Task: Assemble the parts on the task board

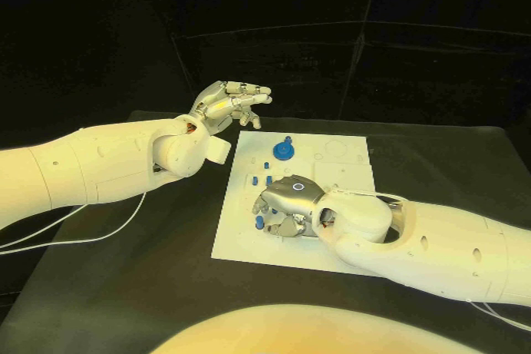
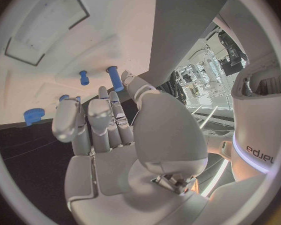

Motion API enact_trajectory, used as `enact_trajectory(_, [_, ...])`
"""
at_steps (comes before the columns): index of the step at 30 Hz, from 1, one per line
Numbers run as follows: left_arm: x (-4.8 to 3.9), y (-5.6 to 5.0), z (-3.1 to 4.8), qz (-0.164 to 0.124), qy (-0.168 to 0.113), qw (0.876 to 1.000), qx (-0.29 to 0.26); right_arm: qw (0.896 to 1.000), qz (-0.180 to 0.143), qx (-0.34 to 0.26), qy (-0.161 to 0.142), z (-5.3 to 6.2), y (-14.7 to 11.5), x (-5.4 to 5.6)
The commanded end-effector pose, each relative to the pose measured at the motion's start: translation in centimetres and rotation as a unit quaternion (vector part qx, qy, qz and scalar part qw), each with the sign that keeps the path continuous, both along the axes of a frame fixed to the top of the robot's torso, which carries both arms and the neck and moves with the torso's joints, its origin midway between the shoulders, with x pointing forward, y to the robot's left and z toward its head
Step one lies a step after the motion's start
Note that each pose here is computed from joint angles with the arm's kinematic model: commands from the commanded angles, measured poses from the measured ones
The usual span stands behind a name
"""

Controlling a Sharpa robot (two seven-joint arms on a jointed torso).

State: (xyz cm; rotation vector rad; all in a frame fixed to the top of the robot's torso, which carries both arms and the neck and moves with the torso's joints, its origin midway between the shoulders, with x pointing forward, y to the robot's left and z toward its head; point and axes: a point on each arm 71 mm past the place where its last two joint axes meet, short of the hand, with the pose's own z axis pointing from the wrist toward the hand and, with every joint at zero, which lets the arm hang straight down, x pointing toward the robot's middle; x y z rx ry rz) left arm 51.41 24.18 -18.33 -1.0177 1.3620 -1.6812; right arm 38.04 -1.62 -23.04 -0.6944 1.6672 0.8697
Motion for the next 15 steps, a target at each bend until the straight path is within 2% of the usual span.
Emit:
enact_trajectory(1, [0.02,0.0,0.12,-0.004,-0.001,1.000,-0.005,0.997,-0.013,0.067,-0.019,1.3,-1.0,-0.1])
enact_trajectory(4, [0.03,0.1,0.12,-0.003,-0.001,1.000,-0.004,0.995,-0.035,0.091,-0.006,2.0,-3.0,0.1])
enact_trajectory(7, [0.02,0.2,0.12,-0.003,-0.001,1.000,-0.004,0.990,-0.081,0.113,0.020,3.0,-5.9,1.0])
enact_trajectory(10, [0.01,0.3,0.11,-0.001,-0.001,1.000,-0.003,0.978,-0.158,0.124,0.059,3.8,-10.0,2.2])
enact_trajectory(15, [-0.03,0.4,0.12,0.000,-0.001,1.000,-0.003,0.954,-0.262,0.104,0.104,3.8,-15.4,2.9])
